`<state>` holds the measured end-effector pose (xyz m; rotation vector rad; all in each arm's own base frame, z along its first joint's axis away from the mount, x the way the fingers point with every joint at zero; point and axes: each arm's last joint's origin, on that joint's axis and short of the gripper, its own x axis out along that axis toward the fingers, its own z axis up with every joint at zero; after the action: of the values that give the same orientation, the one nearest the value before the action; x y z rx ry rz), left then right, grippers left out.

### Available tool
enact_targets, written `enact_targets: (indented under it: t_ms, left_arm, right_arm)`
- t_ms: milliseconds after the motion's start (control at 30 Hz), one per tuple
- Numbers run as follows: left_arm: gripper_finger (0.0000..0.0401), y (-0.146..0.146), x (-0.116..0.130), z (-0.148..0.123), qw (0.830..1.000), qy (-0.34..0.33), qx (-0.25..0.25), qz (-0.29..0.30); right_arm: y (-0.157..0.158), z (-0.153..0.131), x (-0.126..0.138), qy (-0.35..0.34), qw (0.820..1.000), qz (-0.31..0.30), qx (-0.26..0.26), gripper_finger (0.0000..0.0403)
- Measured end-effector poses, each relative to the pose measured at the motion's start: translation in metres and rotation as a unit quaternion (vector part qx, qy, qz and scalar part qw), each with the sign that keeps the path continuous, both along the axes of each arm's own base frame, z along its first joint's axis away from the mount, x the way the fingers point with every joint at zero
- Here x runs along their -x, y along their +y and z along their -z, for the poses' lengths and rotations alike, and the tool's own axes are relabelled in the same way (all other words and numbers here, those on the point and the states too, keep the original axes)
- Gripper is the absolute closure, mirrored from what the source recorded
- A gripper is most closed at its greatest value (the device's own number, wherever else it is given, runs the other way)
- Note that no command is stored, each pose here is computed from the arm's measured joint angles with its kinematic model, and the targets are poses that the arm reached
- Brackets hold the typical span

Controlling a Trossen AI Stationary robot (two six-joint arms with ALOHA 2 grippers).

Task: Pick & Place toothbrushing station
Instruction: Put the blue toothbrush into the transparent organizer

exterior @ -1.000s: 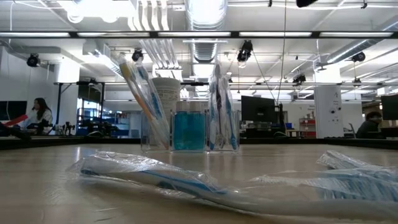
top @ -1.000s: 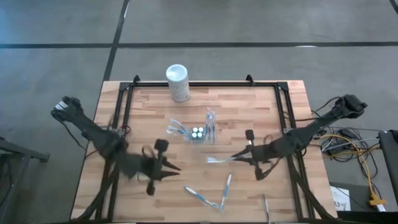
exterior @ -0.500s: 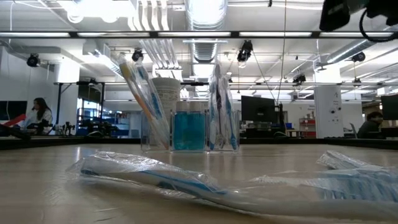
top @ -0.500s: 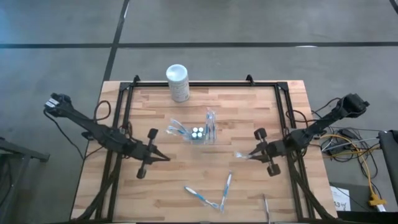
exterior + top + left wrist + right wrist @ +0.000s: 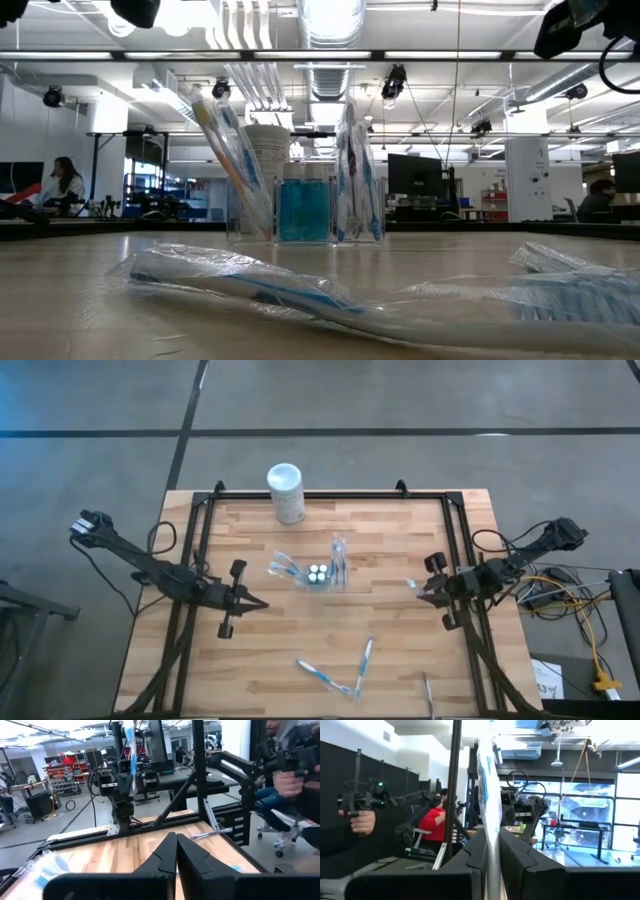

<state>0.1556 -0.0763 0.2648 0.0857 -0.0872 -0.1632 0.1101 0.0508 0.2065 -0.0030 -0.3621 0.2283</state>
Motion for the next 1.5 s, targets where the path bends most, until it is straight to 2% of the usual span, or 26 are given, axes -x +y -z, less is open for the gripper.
enact_targets:
  t_ms: [200,400,700,967,1100,1233,1500]
  left_arm:
    - [0.0396,0.001,0.002,-0.001,1.000,-0.003,-0.005,0.000]
    - [0.0393,0.000,0.001,0.009,1.000,0.015,-0.015,0.001]
    - [0.0393,0.001,0.002,0.015,1.000,-0.008,-0.023,-0.002]
    - [0.0393,0.005,0.002,0.013,0.998,-0.010,0.012,-0.065]
    - [0.0389,0.004,0.000,0.015,0.998,-0.004,0.009,-0.067]
    - [0.0390,-0.001,-0.010,0.010,0.998,-0.023,0.012,-0.057]
    - [0.0391,-0.020,-0.048,-0.016,0.996,-0.044,-0.048,-0.055]
  right_arm:
    - [-0.009,-0.001,0.010,0.025,1.000,0.009,0.004,0.0374]
    - [-0.012,0.003,0.022,-0.002,1.000,-0.030,0.001,0.0374]
    - [-0.012,0.008,0.021,0.014,0.999,-0.040,-0.002,0.0374]
    - [-0.011,0.009,0.019,0.018,0.999,-0.033,0.020,0.0374]
    - [-0.011,0.009,0.018,0.016,0.999,-0.018,0.026,0.0374]
    - [-0.012,0.006,0.015,0.005,1.000,0.013,0.022,0.0374]
    - [-0.007,0.004,0.002,-0.005,0.999,0.021,0.023,0.0374]
